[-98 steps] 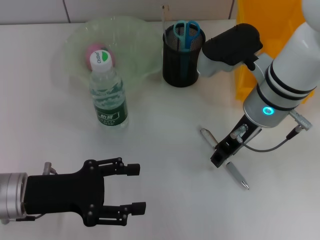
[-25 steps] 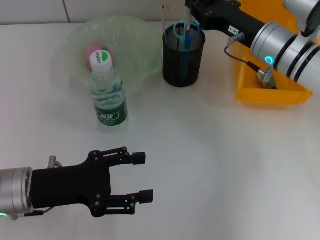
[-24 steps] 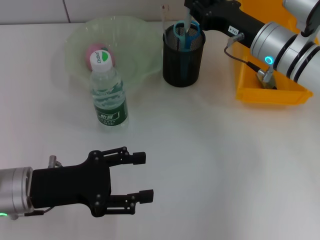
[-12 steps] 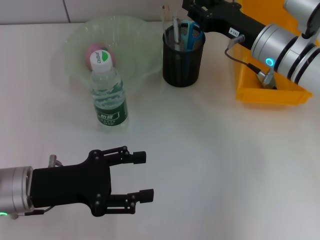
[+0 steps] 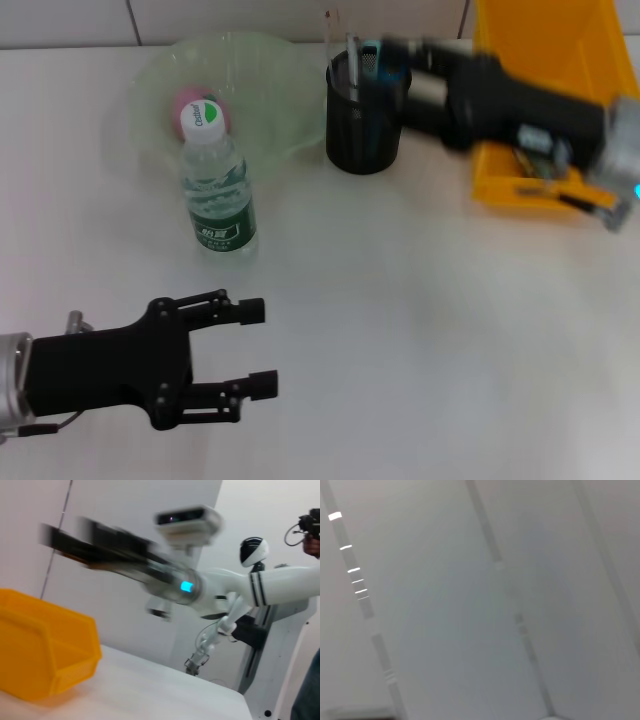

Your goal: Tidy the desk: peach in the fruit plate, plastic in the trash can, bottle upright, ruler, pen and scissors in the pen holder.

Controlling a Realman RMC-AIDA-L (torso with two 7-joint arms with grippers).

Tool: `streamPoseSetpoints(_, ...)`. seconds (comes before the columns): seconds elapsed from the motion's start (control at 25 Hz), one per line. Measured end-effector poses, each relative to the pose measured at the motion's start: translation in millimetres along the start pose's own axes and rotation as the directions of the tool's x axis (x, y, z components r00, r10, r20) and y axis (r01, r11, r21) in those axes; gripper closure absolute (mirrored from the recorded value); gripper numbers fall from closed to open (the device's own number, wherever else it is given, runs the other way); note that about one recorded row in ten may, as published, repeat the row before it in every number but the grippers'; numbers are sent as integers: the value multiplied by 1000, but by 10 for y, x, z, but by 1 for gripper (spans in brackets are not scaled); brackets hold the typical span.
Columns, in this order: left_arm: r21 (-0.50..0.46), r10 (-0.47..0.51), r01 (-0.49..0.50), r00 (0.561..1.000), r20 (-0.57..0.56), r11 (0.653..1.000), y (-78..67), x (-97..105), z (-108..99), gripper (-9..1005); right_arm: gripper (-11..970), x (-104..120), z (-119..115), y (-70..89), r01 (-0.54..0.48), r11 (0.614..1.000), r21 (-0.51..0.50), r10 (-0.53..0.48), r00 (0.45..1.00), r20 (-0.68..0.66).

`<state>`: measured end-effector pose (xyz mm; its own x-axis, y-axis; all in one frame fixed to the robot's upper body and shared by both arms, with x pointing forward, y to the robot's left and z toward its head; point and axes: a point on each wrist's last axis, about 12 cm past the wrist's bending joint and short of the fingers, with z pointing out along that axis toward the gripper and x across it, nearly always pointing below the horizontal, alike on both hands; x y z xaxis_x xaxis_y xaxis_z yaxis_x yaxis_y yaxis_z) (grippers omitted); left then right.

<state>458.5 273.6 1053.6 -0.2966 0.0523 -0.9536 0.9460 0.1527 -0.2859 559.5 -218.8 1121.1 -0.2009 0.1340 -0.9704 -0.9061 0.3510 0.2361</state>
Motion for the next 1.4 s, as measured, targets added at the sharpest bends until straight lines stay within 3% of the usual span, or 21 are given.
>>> streamPoseSetpoints(0.08, 0, 0, 0, 1000, 0, 1000, 0, 0, 0, 194, 393, 39, -229, 148, 24, 995, -95, -27, 999, -34)
streamPoseSetpoints(0.12, -24, -23, 23, 1000, -6, 999, -11, 8, -128, 194, 355, 101, -460, 266, 23, 986, -165, -35, 997, -70)
streamPoseSetpoints(0.16, -24, -23, 23, 1000, -6, 999, -11, 8, -128, 194, 322, 101, -460, 266, 23, 986, -165, -35, 997, -70)
streamPoseSetpoints(0.32, -61, -45, 42, 998, -35, 997, -53, 59, -332, 194, 191, 290, -834, 457, -12, 963, -271, -45, 978, -203)
streamPoseSetpoints(0.52, -98, -60, 55, 997, -52, 994, -89, 103, -475, 194, 191, 452, -921, 514, -55, 962, -267, -28, 954, -299)
streamPoseSetpoints(0.72, -126, -72, 66, 996, -48, 990, -106, 127, -532, 194, 191, 533, -940, 528, -51, 969, -242, -25, 953, -302)
streamPoseSetpoints(1.4, -127, -81, 75, 996, -39, 989, -126, 141, -530, 194, 191, 619, -973, 569, -54, 971, -232, -17, 955, -296)
